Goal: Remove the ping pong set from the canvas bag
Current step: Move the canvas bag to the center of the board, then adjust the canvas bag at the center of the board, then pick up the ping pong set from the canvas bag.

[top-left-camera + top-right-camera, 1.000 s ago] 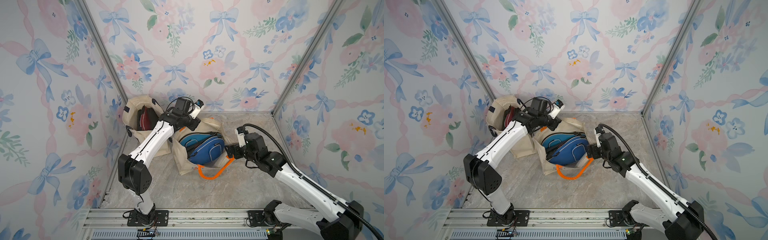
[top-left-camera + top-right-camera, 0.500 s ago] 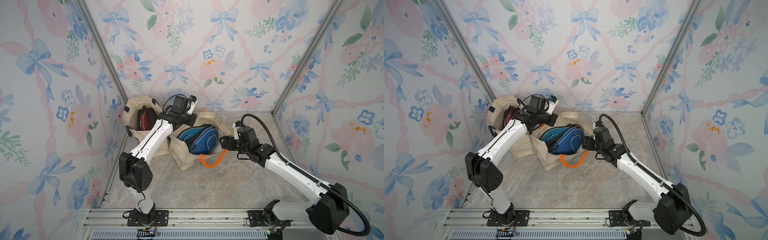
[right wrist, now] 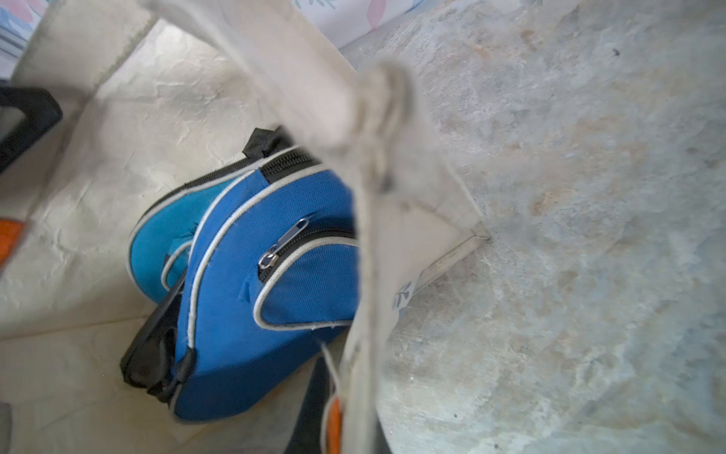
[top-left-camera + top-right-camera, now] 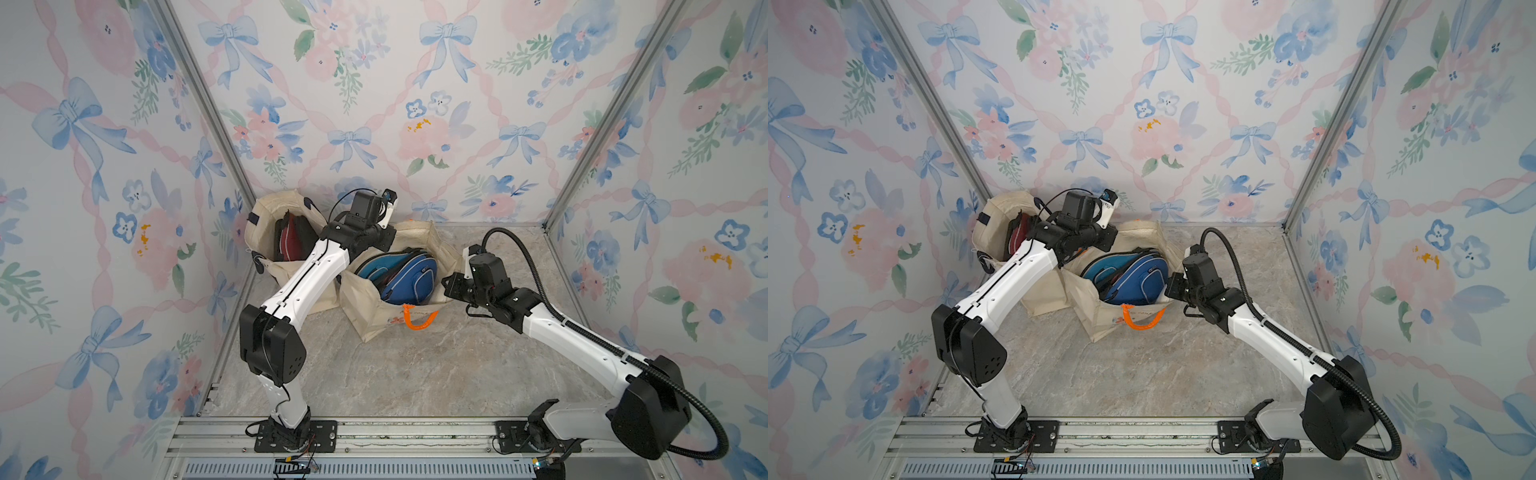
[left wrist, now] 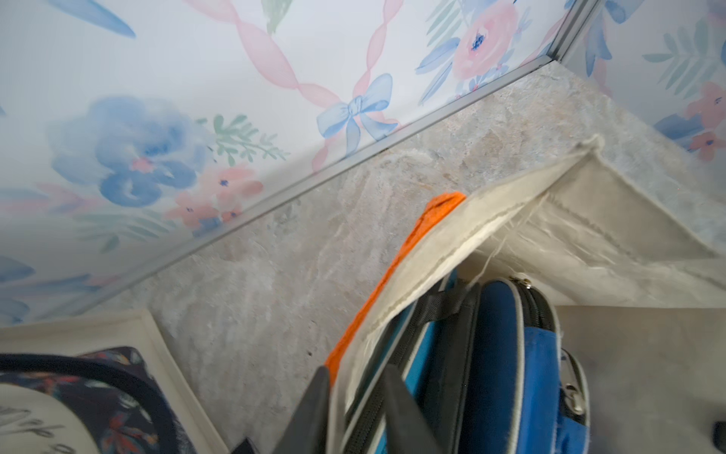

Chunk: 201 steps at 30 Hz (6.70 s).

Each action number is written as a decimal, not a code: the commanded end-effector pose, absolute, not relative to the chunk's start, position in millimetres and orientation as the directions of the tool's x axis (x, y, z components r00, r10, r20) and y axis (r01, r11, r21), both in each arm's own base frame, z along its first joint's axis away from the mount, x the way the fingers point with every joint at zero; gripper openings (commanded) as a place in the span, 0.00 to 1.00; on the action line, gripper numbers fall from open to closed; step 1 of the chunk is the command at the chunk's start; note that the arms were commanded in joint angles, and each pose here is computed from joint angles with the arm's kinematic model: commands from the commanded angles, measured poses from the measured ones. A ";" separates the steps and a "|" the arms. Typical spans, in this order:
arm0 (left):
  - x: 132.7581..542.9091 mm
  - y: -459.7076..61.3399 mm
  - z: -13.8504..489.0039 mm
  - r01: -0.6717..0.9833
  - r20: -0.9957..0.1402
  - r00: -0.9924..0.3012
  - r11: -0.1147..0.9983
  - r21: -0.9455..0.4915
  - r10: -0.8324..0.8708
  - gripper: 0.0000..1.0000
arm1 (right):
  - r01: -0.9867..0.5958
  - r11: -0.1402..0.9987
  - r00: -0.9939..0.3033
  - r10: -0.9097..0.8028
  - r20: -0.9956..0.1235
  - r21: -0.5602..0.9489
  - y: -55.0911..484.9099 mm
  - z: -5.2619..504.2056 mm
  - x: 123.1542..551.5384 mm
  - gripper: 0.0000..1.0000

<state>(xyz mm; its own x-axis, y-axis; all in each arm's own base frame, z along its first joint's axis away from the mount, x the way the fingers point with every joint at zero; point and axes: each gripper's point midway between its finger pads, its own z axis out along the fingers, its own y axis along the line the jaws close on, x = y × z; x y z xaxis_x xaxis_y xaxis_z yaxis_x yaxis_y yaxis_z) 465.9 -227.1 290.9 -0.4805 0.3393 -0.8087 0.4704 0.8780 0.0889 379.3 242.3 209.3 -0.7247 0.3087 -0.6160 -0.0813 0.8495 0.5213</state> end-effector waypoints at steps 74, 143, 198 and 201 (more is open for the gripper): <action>401.5 -229.2 358.2 0.460 -0.986 -0.100 0.885 0.072 0.132 0.00 | -0.201 0.809 -0.651 0.311 -0.692 0.553 227.3 167.4 490.6 0.06; 383.5 -284.9 311.4 0.595 -0.975 -0.213 0.800 -0.077 0.065 0.00 | 0.223 0.537 -0.724 0.650 -0.231 0.813 295.6 76.9 359.3 0.69; 413.7 -254.7 280.3 0.403 -0.955 -0.289 0.914 -0.053 0.073 0.00 | -0.113 0.883 -0.468 0.357 -0.808 0.455 263.1 241.8 338.3 0.17; 416.4 -251.4 278.1 0.390 -0.952 -0.297 0.919 -0.054 0.070 0.00 | -0.139 0.896 -0.424 0.332 -0.843 0.423 260.2 262.3 332.9 0.16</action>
